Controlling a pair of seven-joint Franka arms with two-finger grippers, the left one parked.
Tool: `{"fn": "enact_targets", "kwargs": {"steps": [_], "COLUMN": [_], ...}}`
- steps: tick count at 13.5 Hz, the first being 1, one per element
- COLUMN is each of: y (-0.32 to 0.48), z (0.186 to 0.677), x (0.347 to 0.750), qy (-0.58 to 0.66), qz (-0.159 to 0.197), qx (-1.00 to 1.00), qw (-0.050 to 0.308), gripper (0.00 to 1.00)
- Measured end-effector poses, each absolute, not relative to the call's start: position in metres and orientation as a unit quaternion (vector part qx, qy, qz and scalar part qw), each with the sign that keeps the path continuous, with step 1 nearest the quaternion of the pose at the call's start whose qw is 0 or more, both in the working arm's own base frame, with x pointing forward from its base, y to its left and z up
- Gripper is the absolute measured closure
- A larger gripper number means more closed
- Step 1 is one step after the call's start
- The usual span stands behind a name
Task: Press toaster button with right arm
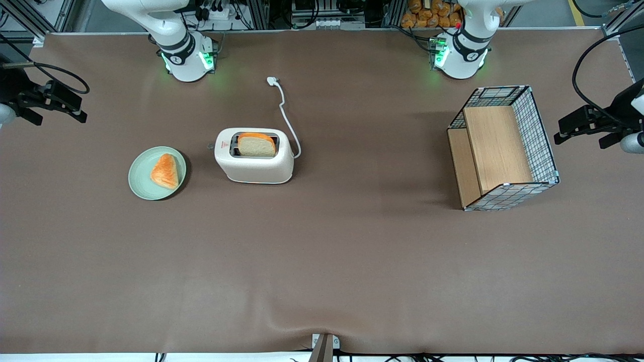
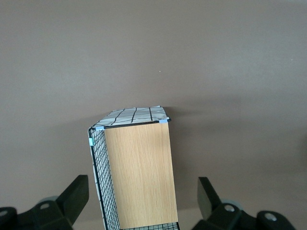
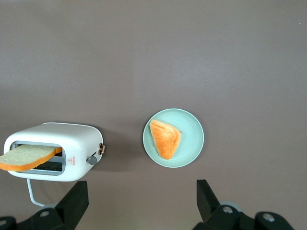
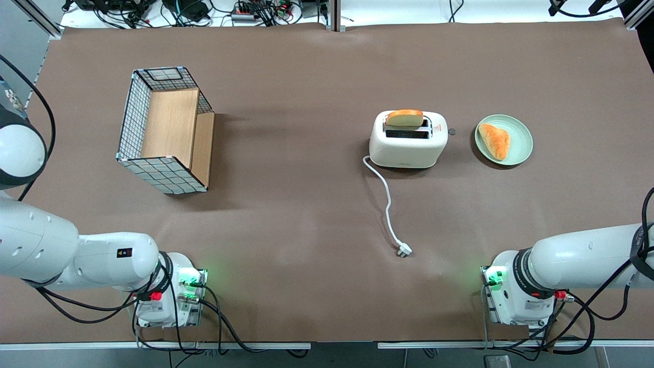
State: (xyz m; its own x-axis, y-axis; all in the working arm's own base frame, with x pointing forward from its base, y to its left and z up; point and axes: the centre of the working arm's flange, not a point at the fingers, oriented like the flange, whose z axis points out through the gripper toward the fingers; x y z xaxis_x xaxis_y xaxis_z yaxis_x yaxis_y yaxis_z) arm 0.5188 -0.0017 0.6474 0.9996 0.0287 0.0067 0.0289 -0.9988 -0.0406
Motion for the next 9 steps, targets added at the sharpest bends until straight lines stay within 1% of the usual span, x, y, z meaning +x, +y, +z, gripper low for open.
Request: {"fn": "enact_targets", "kwargs": {"steps": [6, 9], "y": [-0.0058, -0.0055], "z": [0.6488, 0.6544], "x": [0.5179, 0.5177], "qy": [-0.011, -0.013], "qz": [-0.001, -0.006], "qx": [-1.000, -1.000], "qw": [0.018, 0.004], "gripper": [0.00, 0.00]}}
